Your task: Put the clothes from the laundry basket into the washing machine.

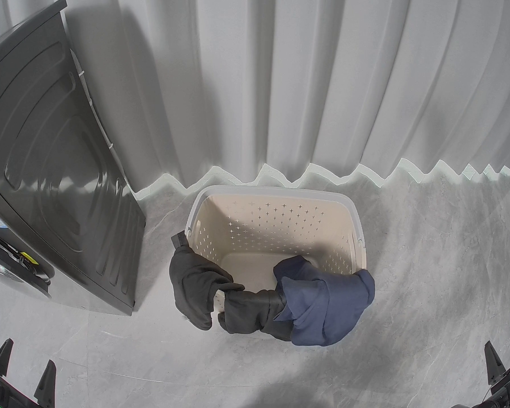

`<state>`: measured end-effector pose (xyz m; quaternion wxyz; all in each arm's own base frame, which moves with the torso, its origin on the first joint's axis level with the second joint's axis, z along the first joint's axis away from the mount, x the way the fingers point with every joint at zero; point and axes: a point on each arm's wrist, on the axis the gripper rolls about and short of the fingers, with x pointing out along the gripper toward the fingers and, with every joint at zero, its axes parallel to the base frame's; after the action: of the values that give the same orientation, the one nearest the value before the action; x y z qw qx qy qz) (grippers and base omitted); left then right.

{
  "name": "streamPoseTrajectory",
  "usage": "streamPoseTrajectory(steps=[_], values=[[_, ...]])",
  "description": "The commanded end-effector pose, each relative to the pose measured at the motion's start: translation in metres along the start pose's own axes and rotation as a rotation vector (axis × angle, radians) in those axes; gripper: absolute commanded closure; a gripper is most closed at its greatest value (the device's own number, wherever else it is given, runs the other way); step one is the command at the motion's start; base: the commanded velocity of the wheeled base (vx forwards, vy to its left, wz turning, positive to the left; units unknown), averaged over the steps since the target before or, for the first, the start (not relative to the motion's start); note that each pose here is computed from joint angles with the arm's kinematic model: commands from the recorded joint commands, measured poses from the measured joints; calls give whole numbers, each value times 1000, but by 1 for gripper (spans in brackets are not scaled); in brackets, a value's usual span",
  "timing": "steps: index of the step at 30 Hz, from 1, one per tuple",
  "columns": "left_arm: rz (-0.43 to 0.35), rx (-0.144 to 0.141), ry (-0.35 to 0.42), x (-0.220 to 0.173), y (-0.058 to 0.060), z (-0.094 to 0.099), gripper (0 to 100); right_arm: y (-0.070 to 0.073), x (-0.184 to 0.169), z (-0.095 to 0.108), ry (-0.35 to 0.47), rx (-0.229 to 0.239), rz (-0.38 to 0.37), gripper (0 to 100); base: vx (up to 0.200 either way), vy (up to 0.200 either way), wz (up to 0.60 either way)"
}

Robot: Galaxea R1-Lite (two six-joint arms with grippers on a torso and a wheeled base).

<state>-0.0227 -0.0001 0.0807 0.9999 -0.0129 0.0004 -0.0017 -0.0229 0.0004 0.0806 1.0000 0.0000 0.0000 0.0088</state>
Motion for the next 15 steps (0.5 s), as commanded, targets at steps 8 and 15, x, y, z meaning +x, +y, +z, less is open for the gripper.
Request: streamPoseTrajectory(steps=[8,15], values=[[-1,0,1,0,0,-5,0,0,1,-5,15,0,1,0,0,200,0],[0,0,1,0,0,-5,0,0,1,-5,15,0,1,0,0,200,0]])
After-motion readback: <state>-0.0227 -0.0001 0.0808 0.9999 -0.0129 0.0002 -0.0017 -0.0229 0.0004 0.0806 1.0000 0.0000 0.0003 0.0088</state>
